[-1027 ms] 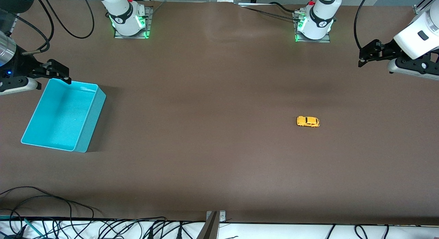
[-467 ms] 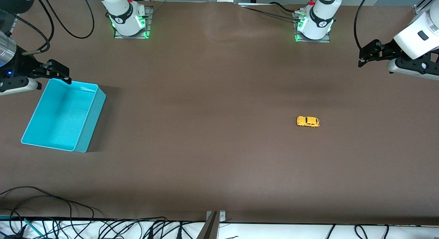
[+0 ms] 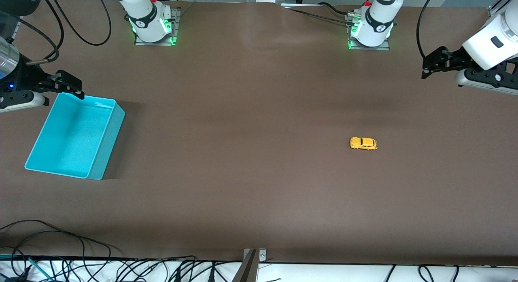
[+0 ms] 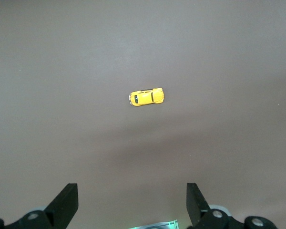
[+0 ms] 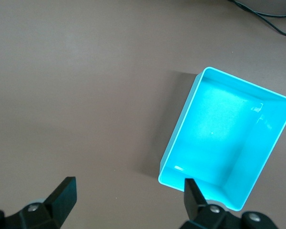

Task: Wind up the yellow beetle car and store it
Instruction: 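Move the left gripper down over the yellow beetle car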

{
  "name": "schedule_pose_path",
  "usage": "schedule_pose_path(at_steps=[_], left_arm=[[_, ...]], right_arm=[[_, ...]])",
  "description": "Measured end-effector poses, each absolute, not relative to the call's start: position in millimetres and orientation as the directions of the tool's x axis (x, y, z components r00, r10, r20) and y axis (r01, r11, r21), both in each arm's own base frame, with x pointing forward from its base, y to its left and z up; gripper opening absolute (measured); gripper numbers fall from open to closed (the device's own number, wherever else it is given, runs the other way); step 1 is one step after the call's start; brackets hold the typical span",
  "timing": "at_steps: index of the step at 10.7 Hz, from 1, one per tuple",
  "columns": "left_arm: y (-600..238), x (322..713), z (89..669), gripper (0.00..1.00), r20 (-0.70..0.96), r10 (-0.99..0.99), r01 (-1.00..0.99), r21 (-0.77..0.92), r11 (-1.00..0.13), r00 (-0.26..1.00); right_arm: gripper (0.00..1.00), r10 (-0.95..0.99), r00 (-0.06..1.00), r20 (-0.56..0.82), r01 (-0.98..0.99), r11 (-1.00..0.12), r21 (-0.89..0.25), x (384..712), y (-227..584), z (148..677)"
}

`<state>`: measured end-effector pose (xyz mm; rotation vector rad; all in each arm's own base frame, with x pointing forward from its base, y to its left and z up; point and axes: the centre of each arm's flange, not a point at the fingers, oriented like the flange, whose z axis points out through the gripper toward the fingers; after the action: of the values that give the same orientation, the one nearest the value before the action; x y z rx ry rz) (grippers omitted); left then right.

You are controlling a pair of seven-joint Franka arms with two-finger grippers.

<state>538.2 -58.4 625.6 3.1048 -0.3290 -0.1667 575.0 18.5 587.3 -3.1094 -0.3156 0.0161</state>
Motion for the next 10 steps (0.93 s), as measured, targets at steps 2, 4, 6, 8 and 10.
schedule_pose_path(at_steps=[2, 4, 6, 8, 10], left_arm=[[-65.6, 539.9, 616.9, 1.00, -0.129, -0.223, -0.221, 0.030, -0.975, 0.966], [-76.6, 542.8, 603.1, 1.00, -0.165, -0.243, -0.240, 0.037, -0.970, 0.956], [-82.8, 549.1, 586.0, 1.00, -0.197, -0.254, -0.250, 0.044, -0.967, 0.947], [-95.0, 562.7, 557.1, 1.00, -0.224, -0.274, -0.269, 0.053, -0.962, 0.935], [-119.7, 573.9, 516.4, 1.00, -0.247, -0.312, -0.306, 0.063, -0.950, 0.918]], right_arm=[[1.00, 0.201, 0.980, -0.009, 0.201, -0.979, -0.017, 575.0, 18.5, 587.2], [1.00, 0.201, 0.979, -0.009, 0.201, -0.979, -0.017, 575.0, 18.5, 587.2], [1.00, 0.201, 0.979, -0.009, 0.201, -0.979, -0.017, 575.0, 18.4, 587.1], [1.00, 0.201, 0.979, -0.010, 0.201, -0.979, -0.017, 575.1, 18.4, 586.9], [1.00, 0.201, 0.979, -0.010, 0.201, -0.979, -0.017, 575.1, 18.4, 586.8]])
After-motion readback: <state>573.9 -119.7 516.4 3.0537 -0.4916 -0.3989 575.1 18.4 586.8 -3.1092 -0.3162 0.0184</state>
